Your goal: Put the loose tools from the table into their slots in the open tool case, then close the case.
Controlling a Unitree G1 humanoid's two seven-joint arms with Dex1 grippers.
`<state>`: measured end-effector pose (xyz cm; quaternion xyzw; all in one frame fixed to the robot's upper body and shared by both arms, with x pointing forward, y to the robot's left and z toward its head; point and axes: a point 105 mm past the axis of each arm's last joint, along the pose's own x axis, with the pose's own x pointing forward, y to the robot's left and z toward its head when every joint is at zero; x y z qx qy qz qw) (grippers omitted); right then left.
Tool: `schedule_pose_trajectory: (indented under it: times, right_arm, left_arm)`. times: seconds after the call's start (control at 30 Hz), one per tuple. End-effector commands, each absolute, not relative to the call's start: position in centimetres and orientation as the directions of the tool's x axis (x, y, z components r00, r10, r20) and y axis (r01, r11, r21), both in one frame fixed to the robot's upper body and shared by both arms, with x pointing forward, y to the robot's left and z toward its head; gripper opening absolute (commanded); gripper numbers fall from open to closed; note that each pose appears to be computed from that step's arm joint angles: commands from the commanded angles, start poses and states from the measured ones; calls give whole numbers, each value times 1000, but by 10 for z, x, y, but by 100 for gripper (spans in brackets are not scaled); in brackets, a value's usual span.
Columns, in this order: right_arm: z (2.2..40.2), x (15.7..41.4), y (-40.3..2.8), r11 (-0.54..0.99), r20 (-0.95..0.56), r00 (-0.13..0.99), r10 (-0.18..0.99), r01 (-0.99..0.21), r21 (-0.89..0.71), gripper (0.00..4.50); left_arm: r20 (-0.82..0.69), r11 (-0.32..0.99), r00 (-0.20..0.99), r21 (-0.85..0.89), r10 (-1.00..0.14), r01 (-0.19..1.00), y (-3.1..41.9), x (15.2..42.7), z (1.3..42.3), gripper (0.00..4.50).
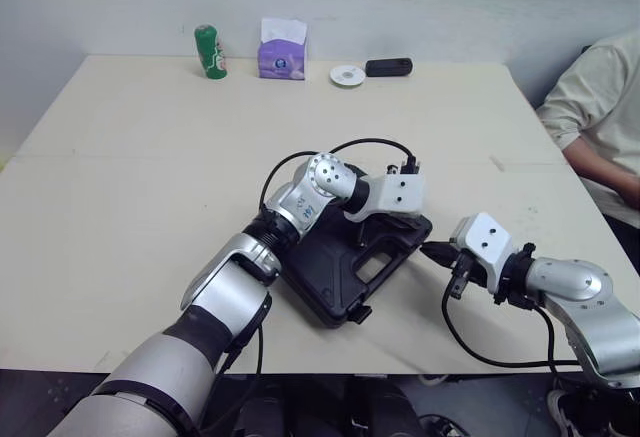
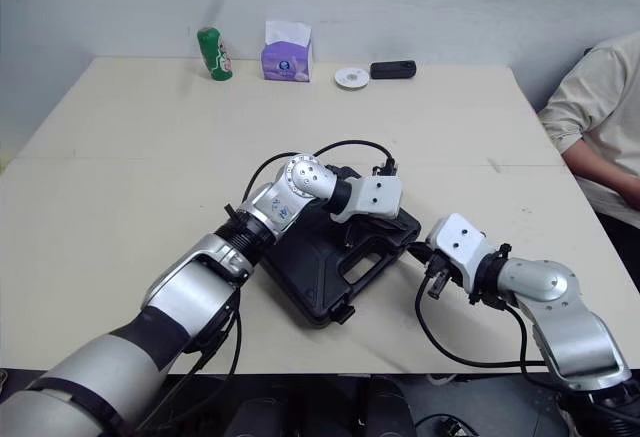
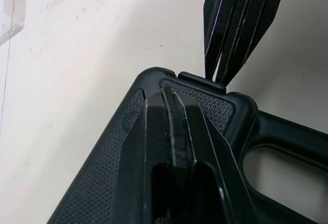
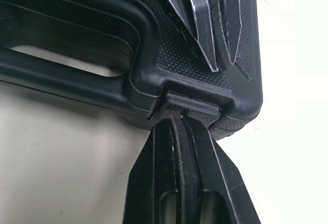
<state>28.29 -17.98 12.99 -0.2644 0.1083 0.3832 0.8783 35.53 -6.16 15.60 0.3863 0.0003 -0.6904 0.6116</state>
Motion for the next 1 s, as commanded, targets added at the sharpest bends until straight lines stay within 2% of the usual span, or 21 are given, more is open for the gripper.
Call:
schedule_pose_trajectory:
  times: [0.03, 0.13, 0.23, 0.37, 0.47, 0.7, 0.9, 1.0]
  right_arm:
    - [148, 265, -177, 525, -369, 647, 667, -760, -383, 0]
    - [145, 243, -170, 476, -400, 569, 718, -821, -313, 0]
    - [137, 222, -161, 421, -434, 482, 761, -876, -235, 0]
    - [127, 201, -145, 339, -461, 366, 808, -930, -142, 0]
    - [123, 195, -134, 303, -460, 318, 829, -947, -108, 0]
    - [112, 191, -122, 246, -473, 258, 843, -965, -87, 0]
    - [107, 196, -115, 230, -468, 249, 848, -968, -99, 0]
    - [106, 197, -110, 220, -457, 241, 856, -970, -101, 0]
  left_arm:
    - [-539, -163, 7, 266, -842, 950, -28, 362, 147, 7]
    - [-427, -176, -63, 231, -902, 957, -10, 354, 185, 7]
    - [-395, -246, -147, 213, -907, 946, 8, 334, 205, 7]
    - [-451, -404, -299, 154, -841, 902, 35, 286, 199, 7]
    - [-488, -452, -345, 117, -802, 884, 45, 263, 188, 7]
    - [-600, -401, -198, 225, -775, 888, 46, 267, 145, 7]
    - [-641, -445, -249, 162, -726, 881, 49, 254, 127, 7]
    - [-734, -499, -226, 175, -641, 849, 60, 254, 107, 7]
